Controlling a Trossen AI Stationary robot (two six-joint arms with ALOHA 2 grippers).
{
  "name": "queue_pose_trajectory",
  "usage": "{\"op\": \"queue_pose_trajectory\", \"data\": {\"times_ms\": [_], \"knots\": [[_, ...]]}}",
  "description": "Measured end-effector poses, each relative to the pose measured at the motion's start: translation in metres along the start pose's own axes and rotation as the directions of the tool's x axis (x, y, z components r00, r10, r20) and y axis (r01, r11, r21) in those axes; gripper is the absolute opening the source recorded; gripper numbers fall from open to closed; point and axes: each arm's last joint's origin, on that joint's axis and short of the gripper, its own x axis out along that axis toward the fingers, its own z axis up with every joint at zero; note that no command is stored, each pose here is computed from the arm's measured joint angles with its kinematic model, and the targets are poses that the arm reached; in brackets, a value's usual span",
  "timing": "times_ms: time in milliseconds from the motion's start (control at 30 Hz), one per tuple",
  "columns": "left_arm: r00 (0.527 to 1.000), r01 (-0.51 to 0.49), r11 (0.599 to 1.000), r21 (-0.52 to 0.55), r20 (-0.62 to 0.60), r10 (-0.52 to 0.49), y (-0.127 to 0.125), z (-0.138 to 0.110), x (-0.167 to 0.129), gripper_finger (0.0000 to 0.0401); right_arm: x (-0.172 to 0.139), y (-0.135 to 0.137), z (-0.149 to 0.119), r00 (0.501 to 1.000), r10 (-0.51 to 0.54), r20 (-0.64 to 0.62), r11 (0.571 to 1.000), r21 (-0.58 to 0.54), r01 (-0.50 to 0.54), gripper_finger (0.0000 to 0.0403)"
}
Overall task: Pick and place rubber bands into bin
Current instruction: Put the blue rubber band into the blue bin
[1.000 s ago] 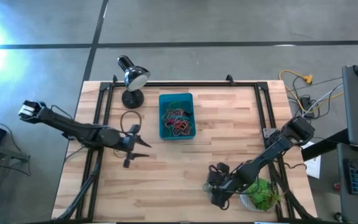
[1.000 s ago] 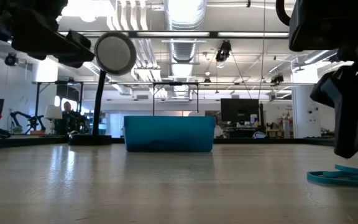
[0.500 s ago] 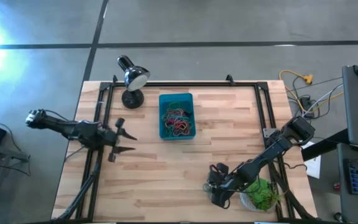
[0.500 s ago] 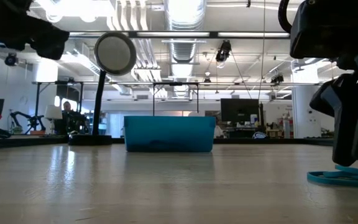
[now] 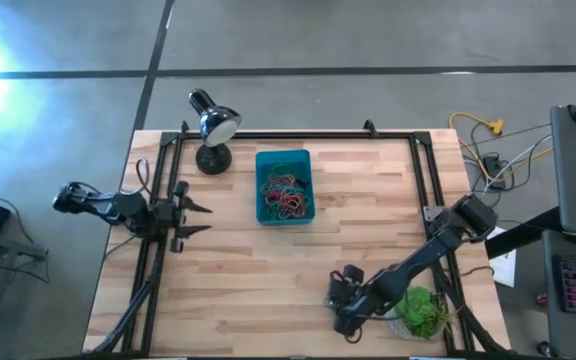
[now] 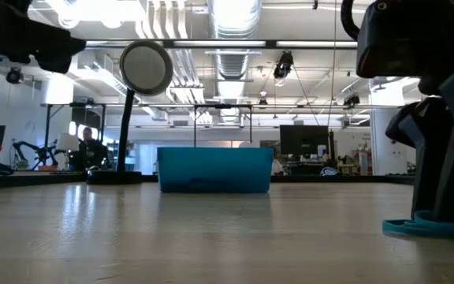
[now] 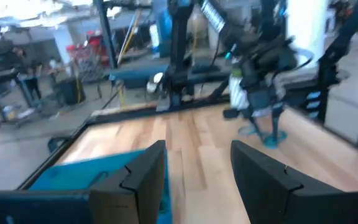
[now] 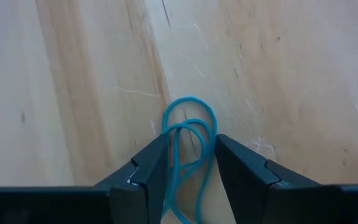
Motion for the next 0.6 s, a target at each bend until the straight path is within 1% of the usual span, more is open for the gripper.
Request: {"op": "queue_pose_trajectory", "data": {"times_ms": [67, 133, 233, 333, 467, 600], "knots": [[1.000, -0.012, 1.000, 0.003, -0.017, 0.012, 0.000, -0.002, 0.001, 0.0167, -0.004, 0.003, 0.003, 0.999, -0.030, -0.017, 0.999, -0.017, 0.029, 0.0126], [1.000, -0.014, 1.000, 0.002, -0.012, 0.014, 0.000, -0.001, 0.001, 0.0167, -0.007, 0.004, 0.005, 0.998, -0.053, -0.032, 0.998, -0.048, 0.051, 0.0109], [1.000, -0.013, 1.000, 0.002, -0.014, 0.013, 0.000, -0.001, 0.001, 0.0167, -0.009, 0.006, 0.008, 0.996, -0.072, -0.043, 0.993, -0.093, 0.068, 0.0068], [1.000, -0.015, 1.000, -0.003, -0.002, 0.015, 0.000, -0.001, 0.000, 0.0166, -0.011, 0.007, 0.010, 0.995, -0.088, -0.044, 0.990, -0.111, 0.083, 0.0022], [1.000, -0.015, 1.000, -0.005, 0.004, 0.015, 0.001, 0.000, -0.001, 0.0167, -0.015, 0.009, 0.014, 0.994, -0.104, -0.037, 0.989, -0.114, 0.099, 0.0011], [1.000, -0.011, 1.000, -0.004, 0.001, 0.011, 0.000, -0.001, -0.001, 0.0166, -0.025, 0.014, 0.021, 0.990, -0.132, -0.047, 0.984, -0.126, 0.125, 0.0009]]}}
